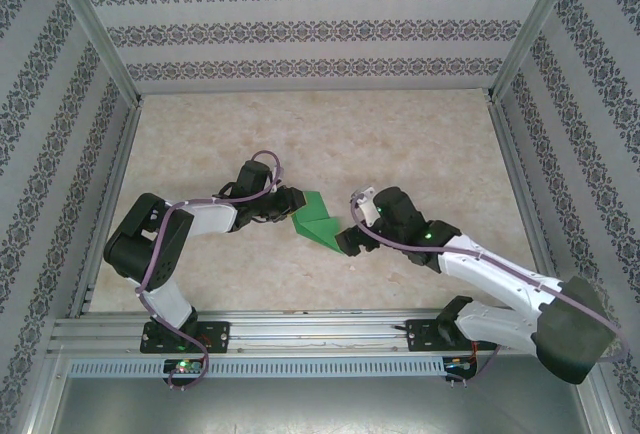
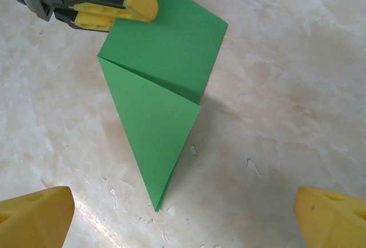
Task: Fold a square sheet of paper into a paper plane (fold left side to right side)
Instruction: Fourth fold the wing at the center of the table.
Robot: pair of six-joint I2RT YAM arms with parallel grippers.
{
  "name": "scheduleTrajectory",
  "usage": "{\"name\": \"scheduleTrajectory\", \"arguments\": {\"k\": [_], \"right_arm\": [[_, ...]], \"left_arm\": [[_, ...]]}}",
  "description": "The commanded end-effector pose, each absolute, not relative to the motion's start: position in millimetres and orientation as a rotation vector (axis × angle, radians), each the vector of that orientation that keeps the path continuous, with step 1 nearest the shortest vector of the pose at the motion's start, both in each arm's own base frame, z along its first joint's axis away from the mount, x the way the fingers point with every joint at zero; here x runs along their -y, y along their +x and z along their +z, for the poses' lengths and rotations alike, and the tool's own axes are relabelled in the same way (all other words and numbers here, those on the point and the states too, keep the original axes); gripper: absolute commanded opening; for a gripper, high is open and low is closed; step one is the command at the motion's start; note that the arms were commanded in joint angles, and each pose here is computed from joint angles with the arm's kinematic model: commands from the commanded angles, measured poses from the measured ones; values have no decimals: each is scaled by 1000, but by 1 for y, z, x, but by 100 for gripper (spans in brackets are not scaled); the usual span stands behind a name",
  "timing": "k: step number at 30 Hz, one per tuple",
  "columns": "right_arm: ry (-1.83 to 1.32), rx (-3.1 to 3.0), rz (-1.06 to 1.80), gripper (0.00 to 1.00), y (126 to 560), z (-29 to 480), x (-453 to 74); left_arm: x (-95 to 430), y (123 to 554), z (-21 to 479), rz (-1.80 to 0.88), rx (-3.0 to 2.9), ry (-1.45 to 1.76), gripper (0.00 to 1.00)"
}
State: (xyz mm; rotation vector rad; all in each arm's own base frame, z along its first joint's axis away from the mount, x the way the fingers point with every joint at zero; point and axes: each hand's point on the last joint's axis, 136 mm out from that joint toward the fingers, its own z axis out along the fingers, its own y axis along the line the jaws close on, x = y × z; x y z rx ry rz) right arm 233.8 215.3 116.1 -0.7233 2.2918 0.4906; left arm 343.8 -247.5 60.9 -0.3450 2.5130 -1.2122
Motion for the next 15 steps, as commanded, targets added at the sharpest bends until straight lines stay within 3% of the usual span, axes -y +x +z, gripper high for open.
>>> {"name": "scheduleTrajectory", "arguments": {"k": [1,15], "right_arm": [[-741,-2263,416,98,237,114,-214],[-1009,-2154,216,91,220,110,-252]], "left_arm": [[256,345,69,-1235,-2501,-296,28],[258,345,68,-1240,-2516,-279,28]]}}
